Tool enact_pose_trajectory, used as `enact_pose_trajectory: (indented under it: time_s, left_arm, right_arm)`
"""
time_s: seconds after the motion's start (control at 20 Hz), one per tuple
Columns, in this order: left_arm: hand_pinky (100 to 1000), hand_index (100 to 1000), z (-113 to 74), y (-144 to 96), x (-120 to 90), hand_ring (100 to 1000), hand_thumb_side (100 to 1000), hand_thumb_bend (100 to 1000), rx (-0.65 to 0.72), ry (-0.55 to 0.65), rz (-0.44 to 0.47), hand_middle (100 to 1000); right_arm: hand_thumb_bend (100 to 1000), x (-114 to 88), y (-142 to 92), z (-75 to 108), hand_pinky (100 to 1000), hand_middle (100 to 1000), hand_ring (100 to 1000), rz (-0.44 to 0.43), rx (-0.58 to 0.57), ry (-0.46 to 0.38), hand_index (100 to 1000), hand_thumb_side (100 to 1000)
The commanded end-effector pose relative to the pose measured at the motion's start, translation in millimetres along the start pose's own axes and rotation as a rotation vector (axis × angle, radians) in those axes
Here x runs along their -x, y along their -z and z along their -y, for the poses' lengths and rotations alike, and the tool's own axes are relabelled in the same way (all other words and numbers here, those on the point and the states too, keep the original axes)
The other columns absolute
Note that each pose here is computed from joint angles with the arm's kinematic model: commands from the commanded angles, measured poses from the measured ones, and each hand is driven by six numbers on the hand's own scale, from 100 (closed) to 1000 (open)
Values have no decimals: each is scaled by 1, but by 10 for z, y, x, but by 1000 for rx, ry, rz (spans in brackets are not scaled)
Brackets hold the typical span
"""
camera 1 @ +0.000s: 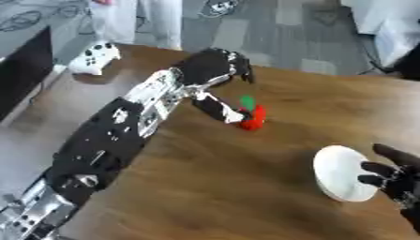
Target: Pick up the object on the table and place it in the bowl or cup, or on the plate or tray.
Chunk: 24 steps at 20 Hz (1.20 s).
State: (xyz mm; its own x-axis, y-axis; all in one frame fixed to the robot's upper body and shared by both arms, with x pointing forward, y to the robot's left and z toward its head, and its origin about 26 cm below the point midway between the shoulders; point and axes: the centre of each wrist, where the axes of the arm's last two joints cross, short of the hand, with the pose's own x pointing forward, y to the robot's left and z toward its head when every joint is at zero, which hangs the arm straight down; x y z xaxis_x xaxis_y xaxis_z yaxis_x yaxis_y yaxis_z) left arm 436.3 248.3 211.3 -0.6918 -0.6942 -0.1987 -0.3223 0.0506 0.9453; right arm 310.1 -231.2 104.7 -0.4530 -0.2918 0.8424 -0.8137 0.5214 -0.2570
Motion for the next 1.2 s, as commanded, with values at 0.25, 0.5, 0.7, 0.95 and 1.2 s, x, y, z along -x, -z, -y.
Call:
enact_pose_trajectory:
  time_s: [0.25, 0.5, 0.7, 0.95, 1.2]
  left_arm:
    - [606, 678, 65, 26, -3, 419, 592, 489, -31, -26, -31, 488]
    - [667, 675, 224, 6, -21, 465, 605, 569, -10, -36, -41, 486]
    - [682, 682, 259, 33, -41, 495, 587, 556, -10, -34, -29, 525]
    - [676, 682, 268, 36, -49, 482, 572, 537, -6, -32, -16, 523]
    - [684, 704, 299, 37, -70, 499, 555, 533, -7, -37, -1, 532]
  right_arm:
    - [100, -68, 87, 18, 901, 1000, 926, 31, -25, -17, 980, 536]
    - [100, -72, 110, 18, 902, 1000, 926, 39, -29, -16, 981, 536]
    - [100, -72, 123, 19, 902, 1000, 926, 42, -32, -16, 981, 536]
    - [100, -80, 128, 22, 902, 1000, 926, 46, -33, -18, 981, 537]
    - [100, -108, 148, 24, 901, 1000, 923, 61, -40, -15, 980, 549]
